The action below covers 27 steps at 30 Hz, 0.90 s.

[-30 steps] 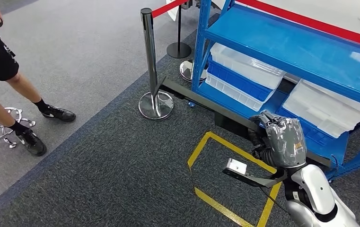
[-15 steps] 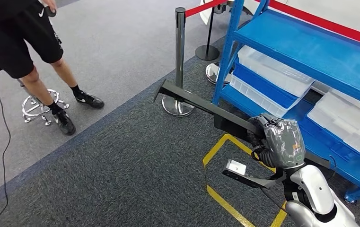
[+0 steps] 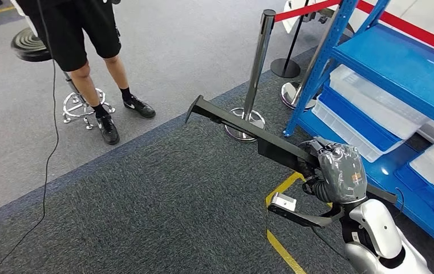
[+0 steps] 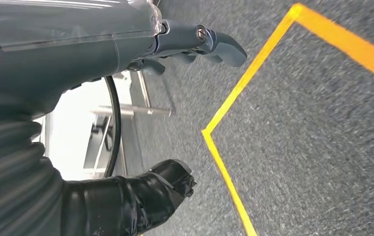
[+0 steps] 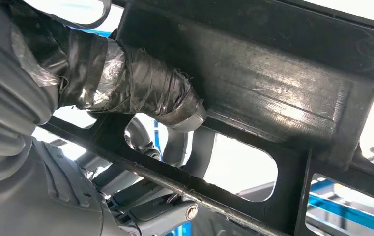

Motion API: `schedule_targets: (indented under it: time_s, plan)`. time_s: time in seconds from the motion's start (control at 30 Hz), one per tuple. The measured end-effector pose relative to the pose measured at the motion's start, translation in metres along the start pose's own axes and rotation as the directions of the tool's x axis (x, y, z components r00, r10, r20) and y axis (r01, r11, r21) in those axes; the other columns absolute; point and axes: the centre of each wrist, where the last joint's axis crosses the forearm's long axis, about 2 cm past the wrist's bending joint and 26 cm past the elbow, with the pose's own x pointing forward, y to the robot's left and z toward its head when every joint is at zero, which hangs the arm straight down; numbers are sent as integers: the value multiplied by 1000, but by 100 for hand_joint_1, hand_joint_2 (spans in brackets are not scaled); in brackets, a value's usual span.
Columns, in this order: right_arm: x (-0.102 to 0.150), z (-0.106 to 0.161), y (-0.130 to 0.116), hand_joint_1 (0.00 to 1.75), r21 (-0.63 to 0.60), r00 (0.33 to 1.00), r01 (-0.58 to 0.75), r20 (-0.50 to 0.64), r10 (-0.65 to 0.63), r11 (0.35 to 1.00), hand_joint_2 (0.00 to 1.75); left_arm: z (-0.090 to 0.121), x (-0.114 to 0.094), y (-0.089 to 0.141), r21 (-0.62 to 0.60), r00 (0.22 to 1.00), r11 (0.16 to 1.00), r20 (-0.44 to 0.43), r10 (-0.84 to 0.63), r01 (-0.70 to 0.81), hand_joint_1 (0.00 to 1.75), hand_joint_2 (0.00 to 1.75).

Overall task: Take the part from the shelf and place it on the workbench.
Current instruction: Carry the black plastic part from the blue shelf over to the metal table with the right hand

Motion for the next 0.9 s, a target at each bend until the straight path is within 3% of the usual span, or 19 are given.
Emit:
schedule_targets:
  time_s: [0.9]
  plan:
    - [0,0,0,175,1,1000,11,-2,-11,1000,175,0,-2,0,-2,1000,1000,-2,-6,6,0,175]
